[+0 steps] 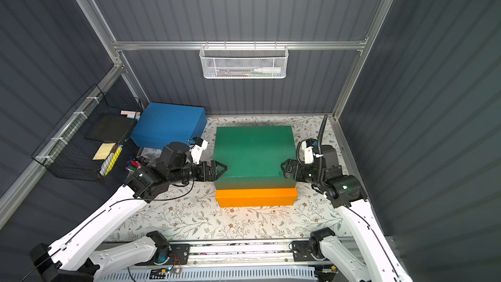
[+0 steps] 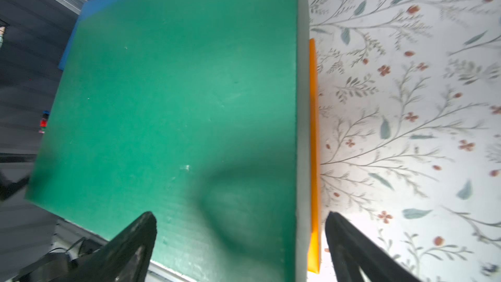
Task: Stack the shoeboxes
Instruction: Place the shoebox at the shoebox.
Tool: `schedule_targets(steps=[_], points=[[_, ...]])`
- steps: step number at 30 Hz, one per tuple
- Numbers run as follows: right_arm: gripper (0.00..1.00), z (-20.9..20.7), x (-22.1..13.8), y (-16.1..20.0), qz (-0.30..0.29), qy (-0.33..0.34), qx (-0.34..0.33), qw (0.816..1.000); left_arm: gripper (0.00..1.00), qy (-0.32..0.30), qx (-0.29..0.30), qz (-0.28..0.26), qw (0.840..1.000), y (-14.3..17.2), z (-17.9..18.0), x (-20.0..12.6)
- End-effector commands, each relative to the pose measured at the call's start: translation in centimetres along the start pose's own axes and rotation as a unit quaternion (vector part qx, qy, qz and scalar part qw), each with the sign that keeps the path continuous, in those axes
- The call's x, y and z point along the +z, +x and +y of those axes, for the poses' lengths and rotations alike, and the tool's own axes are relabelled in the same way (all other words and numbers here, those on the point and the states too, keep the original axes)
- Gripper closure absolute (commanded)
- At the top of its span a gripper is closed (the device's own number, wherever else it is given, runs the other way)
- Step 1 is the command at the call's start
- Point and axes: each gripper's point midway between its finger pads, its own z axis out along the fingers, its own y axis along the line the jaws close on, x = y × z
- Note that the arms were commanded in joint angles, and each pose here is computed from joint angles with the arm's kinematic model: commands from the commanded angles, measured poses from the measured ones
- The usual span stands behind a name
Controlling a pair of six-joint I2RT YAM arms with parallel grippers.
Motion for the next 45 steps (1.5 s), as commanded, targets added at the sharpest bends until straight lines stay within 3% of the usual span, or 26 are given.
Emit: schedule_targets(steps=[1,9,20,29,45], points=[[0.01,-1.3,-0.9,0.3,0.008,0.039,-0.025,0.999,0.00,-0.009,0.015,-0.040,0.999,-1.8,-0.6,-2.2],[0.01,-0.6,-1.4,-2.0,-0.013,0.011,-0.036,0.999,0.00,-0.030,0.047,-0.033,0.998,-3.0,-0.4,-0.2],[0.01,1.8,3.6,-5.0,0.033,-0.102,0.025,0.994,0.00,-0.036,0.078,-0.002,0.996,-3.9,0.2,5.4],[0.01,2.6,4.1,-2.6,0.088,-0.138,0.079,0.983,0.00,-0.017,0.068,0.010,0.998,-2.9,-0.1,4.9],[0.01,1.8,1.7,-0.3,0.055,-0.117,0.067,0.989,0.00,0.024,0.005,0.010,1.000,-0.1,-0.3,2.8]])
